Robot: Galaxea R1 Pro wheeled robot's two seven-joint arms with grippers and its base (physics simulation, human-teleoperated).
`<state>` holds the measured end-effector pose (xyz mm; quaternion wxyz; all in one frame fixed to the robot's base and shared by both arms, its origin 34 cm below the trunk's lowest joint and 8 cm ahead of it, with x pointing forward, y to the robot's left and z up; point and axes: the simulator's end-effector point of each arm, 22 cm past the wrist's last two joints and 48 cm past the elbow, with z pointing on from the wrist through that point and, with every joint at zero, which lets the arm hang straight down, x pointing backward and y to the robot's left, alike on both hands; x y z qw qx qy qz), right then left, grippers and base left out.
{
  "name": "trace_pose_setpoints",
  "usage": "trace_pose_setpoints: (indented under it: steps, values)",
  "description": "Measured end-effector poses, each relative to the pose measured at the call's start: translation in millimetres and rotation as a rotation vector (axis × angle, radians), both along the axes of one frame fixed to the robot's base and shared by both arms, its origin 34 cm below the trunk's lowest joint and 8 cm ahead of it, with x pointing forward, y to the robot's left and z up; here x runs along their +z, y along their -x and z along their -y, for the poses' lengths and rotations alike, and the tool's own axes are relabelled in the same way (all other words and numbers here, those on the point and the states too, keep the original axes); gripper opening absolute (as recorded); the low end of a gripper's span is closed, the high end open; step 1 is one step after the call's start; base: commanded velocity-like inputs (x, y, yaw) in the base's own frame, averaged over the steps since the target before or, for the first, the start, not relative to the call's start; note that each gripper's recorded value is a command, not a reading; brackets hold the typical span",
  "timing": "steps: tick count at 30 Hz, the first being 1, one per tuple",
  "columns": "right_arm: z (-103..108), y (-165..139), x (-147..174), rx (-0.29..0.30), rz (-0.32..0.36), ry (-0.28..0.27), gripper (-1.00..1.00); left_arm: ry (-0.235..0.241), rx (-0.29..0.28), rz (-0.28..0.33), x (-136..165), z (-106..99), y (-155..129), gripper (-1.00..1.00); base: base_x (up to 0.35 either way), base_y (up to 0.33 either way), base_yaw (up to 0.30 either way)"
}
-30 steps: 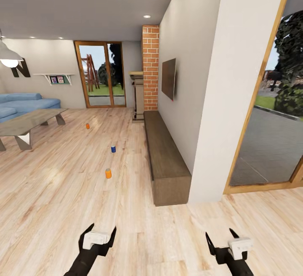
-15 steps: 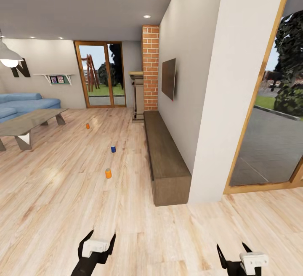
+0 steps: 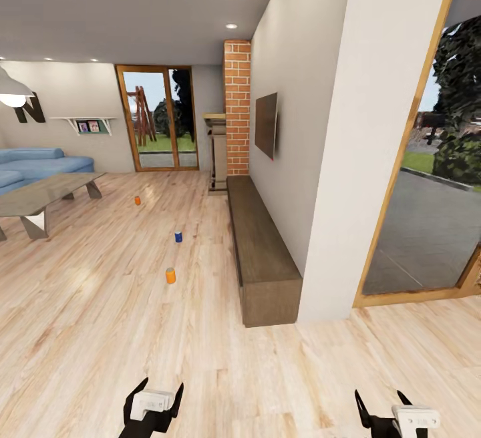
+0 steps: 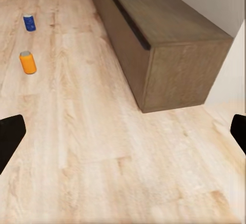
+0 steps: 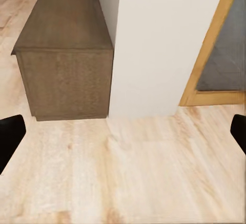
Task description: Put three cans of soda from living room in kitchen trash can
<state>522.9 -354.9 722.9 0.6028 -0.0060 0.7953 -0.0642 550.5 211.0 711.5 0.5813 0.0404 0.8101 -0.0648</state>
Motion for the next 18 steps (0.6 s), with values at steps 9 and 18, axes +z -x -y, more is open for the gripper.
trace_pose_setpoints:
  steps: [9, 18]
  values:
    - [2.0, 0.1, 1.4, -0.003, 0.004, 0.000, 1.00, 0.001, 0.001, 0.004, 1.5, -0.1, -0.3, 1.00, 0.000, 0.000, -0.221]
    - [2.2, 2.0, -1.4, -0.004, -0.001, -0.002, 1.00, 0.001, 0.001, 0.011, 4.7, -0.1, -1.2, 1.00, 0.000, 0.000, -0.237]
